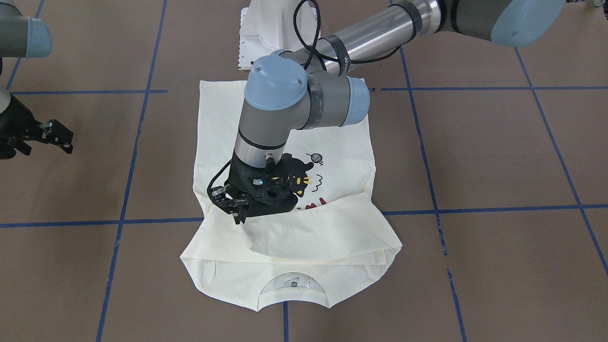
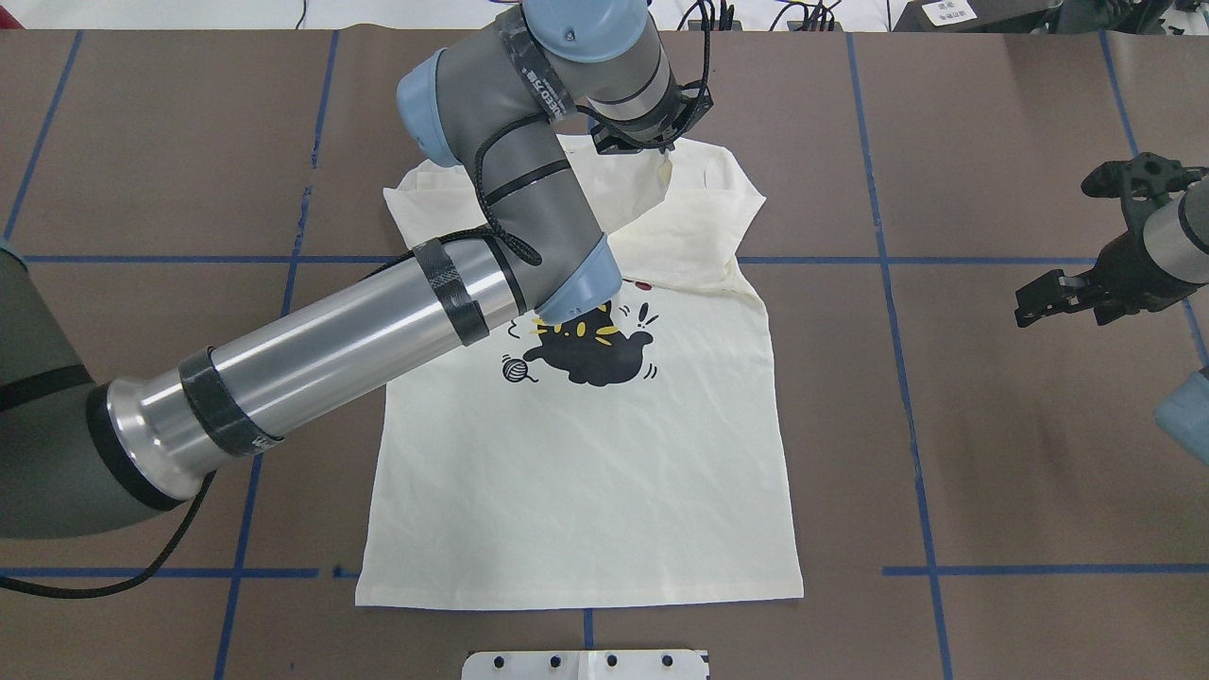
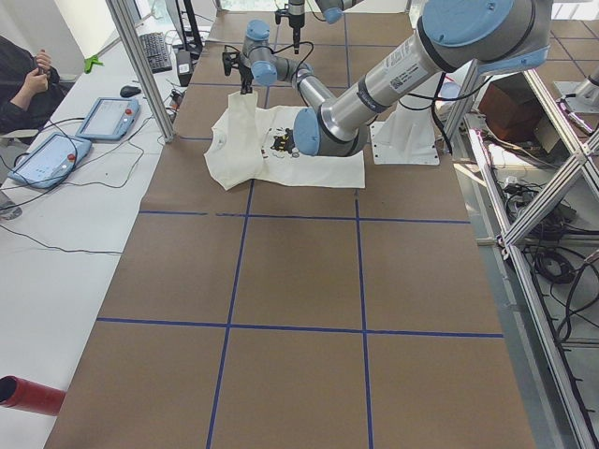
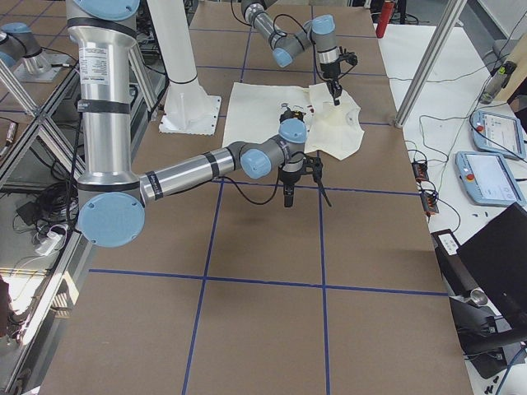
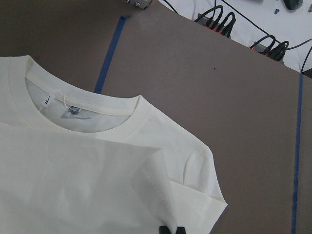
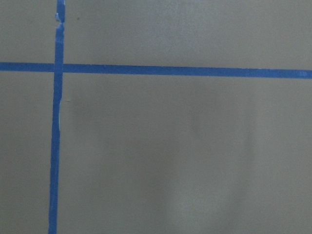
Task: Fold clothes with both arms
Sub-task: 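Carry the sleeve across the shirt toward the far shoulder with the left gripper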
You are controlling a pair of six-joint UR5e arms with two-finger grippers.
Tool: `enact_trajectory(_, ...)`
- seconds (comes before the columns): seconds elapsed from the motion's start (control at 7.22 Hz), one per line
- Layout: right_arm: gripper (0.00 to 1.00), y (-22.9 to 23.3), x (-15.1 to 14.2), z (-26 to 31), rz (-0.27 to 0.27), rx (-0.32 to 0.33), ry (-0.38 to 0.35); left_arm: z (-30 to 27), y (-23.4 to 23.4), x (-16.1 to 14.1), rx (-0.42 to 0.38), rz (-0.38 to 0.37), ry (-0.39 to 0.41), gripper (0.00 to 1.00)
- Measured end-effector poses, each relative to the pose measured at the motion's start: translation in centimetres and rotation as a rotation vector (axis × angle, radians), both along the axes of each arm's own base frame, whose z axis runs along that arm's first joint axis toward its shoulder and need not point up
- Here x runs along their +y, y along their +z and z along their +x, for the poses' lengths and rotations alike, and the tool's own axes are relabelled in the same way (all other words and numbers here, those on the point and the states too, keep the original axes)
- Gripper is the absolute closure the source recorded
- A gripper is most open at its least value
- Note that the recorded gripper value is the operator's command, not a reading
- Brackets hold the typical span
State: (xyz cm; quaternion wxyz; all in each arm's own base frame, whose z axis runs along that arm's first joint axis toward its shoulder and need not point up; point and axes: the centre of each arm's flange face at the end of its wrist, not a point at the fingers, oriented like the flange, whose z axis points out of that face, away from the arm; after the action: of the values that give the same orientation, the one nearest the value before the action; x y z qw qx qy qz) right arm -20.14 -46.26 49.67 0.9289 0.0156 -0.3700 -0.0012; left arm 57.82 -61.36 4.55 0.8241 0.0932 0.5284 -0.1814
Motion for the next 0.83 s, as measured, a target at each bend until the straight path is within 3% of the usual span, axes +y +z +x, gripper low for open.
enact_trajectory(0.28, 0.00, 0.2, -0.1, -0.1, -0.004, 0.001, -0.001, 1.6, -0.1, 0.7, 0.002, 0.019, -0.008, 1.00)
enact_trajectory(0.42, 0.00, 0.3, -0.1, -0.1, -0.004, 0.002, -0.001, 3.1, -0.3, 1.3, 0.006, 0.022, -0.015, 0.84)
enact_trajectory(0.55, 0.00, 0.3, -0.2, -0.1, -0.005, 0.002, -0.001, 4.6, -0.3, 1.9, 0.018, 0.023, -0.029, 0.01)
enact_trajectory(0.83, 0.00, 0.2, -0.2, -0.1, -0.004, 0.001, -0.001, 6.0, 0.2, 2.2, 0.058, 0.040, -0.040, 0.00)
